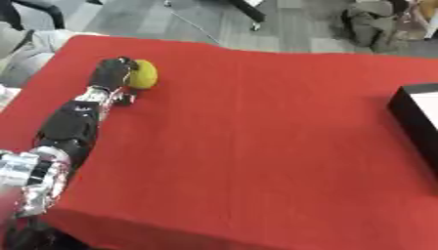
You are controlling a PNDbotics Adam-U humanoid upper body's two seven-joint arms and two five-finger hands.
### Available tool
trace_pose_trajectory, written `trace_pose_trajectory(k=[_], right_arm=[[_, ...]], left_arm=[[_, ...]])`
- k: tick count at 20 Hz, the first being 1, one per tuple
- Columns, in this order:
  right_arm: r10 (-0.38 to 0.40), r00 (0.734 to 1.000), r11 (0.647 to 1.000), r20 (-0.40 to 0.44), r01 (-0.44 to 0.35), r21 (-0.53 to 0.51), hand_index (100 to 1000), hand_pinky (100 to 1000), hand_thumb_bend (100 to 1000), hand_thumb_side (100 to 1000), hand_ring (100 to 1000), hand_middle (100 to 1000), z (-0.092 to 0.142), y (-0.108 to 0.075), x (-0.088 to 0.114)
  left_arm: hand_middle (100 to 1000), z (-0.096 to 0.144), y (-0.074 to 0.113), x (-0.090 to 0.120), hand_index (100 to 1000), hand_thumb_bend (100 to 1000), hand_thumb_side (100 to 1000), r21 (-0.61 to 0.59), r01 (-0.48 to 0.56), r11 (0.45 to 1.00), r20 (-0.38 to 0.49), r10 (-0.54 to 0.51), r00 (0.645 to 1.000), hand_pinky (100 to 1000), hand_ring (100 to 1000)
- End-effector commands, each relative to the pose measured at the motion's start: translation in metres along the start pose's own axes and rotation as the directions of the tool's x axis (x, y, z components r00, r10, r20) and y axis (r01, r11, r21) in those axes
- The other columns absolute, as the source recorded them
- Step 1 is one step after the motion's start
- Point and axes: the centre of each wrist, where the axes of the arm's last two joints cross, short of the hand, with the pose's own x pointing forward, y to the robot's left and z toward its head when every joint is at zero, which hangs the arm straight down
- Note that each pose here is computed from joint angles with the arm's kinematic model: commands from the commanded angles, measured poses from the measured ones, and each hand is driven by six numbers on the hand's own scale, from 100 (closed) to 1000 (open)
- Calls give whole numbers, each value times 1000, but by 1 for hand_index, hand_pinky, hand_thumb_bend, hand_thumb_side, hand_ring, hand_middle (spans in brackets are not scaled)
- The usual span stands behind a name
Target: Pick up the objects with one hand, pass them to the other hand, and then place them into the box on the other side of the table.
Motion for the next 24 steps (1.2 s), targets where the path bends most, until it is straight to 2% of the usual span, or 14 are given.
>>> trace_pose_trajectory(k=[1,3,6,11,13,15,17,19,22,23,24], right_arm=[[-7,1000,999,-1,7,-37,933,917,162,481,894,889,-1,-8,-1],[-14,1000,999,0,14,-39,933,913,149,485,890,887,0,-7,0],[-24,999,999,22,25,-48,928,910,139,482,884,882,1,-8,4],[-46,991,995,128,57,-85,910,900,146,455,862,867,4,-18,21],[-63,977,989,202,88,-118,903,888,154,446,837,860,7,-26,34],[-85,956,980,281,130,-149,898,883,166,444,822,856,9,-35,47],[-106,928,970,358,176,-169,897,882,177,452,819,857,10,-43,60],[-128,898,958,422,222,-183,898,879,196,463,815,858,11,-49,72],[-149,853,941,501,278,-192,897,881,229,480,821,864,11,-53,88],[-151,833,935,532,296,-198,893,891,228,518,836,875,10,-55,94],[-151,809,927,568,315,-202,891,897,231,518,845,883,10,-57,103]], left_arm=[[374,-8,14,-6,549,100,100,110,-36,993,-37,40,999,560,382],[331,-12,20,-4,498,100,101,179,-82,980,-39,90,995,542,357],[335,-21,38,-3,500,100,116,242,-171,955,1,176,984,552,374],[330,-36,87,-1,501,100,125,262,-330,907,189,287,939,560,368],[334,-39,105,2,507,100,137,232,-417,878,305,342,889,566,369],[330,-38,118,10,507,100,149,156,-512,845,425,410,807,571,366],[330,-36,128,20,509,100,155,53,-588,807,532,476,700,576,365],[333,-33,136,29,513,100,160,-62,-620,782,614,519,594,580,367],[331,-28,142,46,513,100,168,-241,-637,732,674,598,433,582,366],[331,-27,144,54,515,100,176,-299,-633,714,684,623,380,587,367],[330,-25,145,65,514,100,183,-367,-623,691,689,651,318,587,365]])
